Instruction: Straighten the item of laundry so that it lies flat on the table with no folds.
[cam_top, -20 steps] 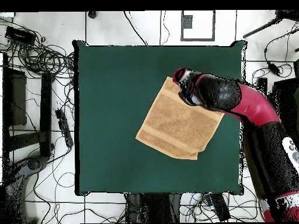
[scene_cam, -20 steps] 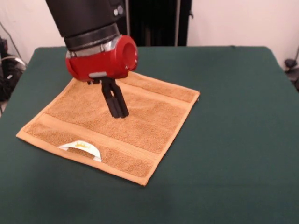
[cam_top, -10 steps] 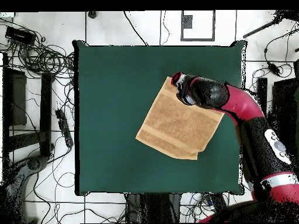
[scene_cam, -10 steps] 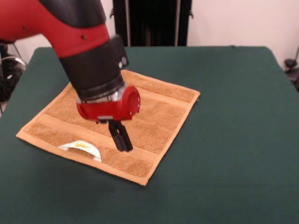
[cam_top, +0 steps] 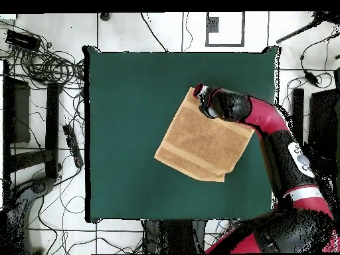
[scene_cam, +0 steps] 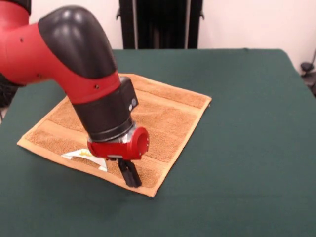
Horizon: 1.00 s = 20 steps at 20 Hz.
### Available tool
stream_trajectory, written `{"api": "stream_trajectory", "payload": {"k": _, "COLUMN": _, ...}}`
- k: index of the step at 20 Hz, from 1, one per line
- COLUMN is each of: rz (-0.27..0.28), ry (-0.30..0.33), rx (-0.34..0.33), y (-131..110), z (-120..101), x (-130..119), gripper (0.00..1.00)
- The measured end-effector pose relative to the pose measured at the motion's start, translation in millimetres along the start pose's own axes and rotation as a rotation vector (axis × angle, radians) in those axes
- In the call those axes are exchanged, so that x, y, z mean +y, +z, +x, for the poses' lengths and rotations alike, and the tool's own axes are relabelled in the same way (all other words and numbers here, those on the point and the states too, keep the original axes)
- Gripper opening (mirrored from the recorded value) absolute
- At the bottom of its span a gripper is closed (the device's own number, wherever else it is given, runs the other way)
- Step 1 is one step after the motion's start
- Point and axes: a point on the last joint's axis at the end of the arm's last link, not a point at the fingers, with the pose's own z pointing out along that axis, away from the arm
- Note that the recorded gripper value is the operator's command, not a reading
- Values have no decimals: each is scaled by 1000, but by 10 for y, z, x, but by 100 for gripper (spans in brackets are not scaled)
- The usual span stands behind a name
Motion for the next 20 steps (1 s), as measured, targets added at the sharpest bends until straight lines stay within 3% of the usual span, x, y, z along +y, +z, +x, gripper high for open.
{"api": "stream_trajectory", "payload": {"k": 10, "rz": 8, "ry": 16, "rx": 6, "y": -20, "z": -168, "x": -43, "gripper": 0}}
{"api": "stream_trajectory", "payload": {"k": 20, "rz": 7, "ry": 22, "rx": 62, "y": -72, "z": -158, "x": -31, "gripper": 0}}
